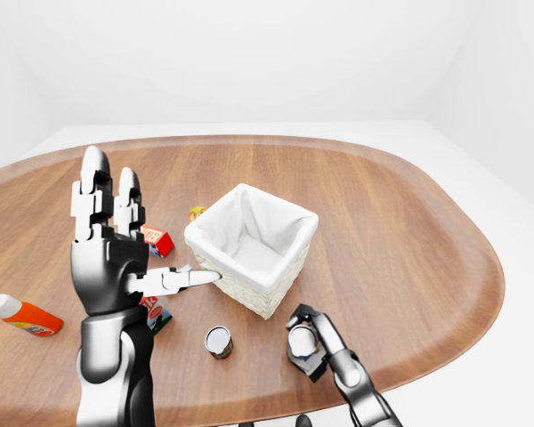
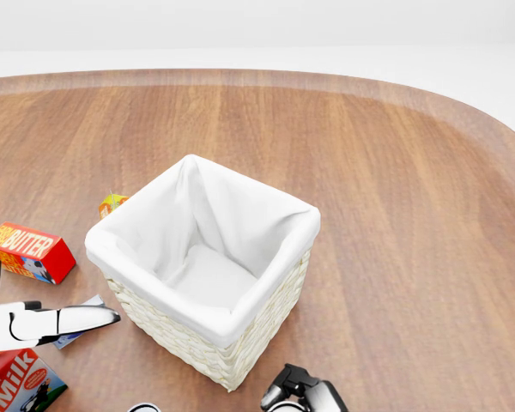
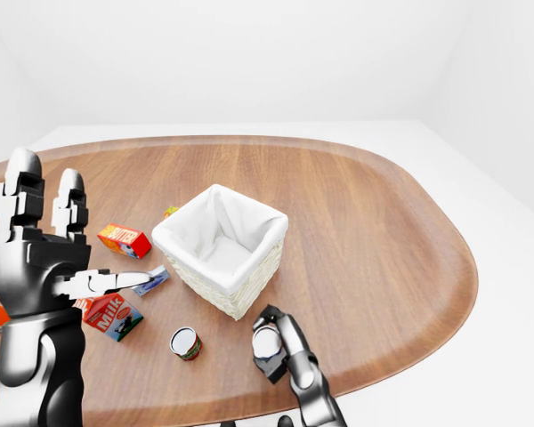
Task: Pick up the alphabet soup, and put it in the basket.
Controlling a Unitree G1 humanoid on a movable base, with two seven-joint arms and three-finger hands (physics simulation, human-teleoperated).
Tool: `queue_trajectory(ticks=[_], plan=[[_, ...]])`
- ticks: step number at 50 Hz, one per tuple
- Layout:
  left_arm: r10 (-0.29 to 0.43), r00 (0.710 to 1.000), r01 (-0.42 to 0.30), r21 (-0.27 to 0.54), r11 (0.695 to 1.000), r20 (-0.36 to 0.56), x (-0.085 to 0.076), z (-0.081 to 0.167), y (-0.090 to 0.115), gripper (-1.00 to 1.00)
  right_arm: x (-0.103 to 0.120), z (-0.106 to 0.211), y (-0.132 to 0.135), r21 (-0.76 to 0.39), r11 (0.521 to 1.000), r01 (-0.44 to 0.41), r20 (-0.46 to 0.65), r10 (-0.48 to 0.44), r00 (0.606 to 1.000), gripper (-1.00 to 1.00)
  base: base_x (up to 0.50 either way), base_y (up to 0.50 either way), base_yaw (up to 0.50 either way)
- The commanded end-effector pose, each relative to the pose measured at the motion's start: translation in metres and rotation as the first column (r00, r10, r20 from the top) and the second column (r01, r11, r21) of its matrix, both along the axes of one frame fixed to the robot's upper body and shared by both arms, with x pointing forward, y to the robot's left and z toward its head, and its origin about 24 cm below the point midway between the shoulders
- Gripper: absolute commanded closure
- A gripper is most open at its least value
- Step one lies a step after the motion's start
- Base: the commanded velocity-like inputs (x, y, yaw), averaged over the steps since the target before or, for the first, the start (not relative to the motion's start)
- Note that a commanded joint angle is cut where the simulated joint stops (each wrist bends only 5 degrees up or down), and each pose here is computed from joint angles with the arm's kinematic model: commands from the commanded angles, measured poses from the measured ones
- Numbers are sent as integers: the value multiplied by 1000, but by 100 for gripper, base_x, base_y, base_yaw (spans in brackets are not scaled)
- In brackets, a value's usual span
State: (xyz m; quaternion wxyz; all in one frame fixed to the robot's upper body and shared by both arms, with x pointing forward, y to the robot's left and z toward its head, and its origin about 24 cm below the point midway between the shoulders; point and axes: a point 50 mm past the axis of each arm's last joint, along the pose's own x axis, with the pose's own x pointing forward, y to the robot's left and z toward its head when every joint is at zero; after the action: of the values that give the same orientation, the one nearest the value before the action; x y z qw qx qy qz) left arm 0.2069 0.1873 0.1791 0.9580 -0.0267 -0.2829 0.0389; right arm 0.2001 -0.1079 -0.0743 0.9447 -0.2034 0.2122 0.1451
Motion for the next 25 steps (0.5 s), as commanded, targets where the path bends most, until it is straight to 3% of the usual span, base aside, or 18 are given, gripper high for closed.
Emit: queue_trajectory(ticks=[1, 14, 25], plan=[[2, 1000, -2, -1, 1000, 3, 0, 1, 0, -100, 0, 38, -3, 69, 998, 11, 157, -22, 987, 100, 0, 0, 0], [3, 1000, -3, 1, 1000, 7, 0, 2, 0, -100, -10, 104, -26, 91, 993, 71, 327, -97, 940, 100, 0, 0, 0], [3, 1000, -3, -1, 1000, 5, -1, 1, 0, -100, -16, 130, -47, 92, 988, 126, 407, -153, 901, 100, 0, 0, 0]])
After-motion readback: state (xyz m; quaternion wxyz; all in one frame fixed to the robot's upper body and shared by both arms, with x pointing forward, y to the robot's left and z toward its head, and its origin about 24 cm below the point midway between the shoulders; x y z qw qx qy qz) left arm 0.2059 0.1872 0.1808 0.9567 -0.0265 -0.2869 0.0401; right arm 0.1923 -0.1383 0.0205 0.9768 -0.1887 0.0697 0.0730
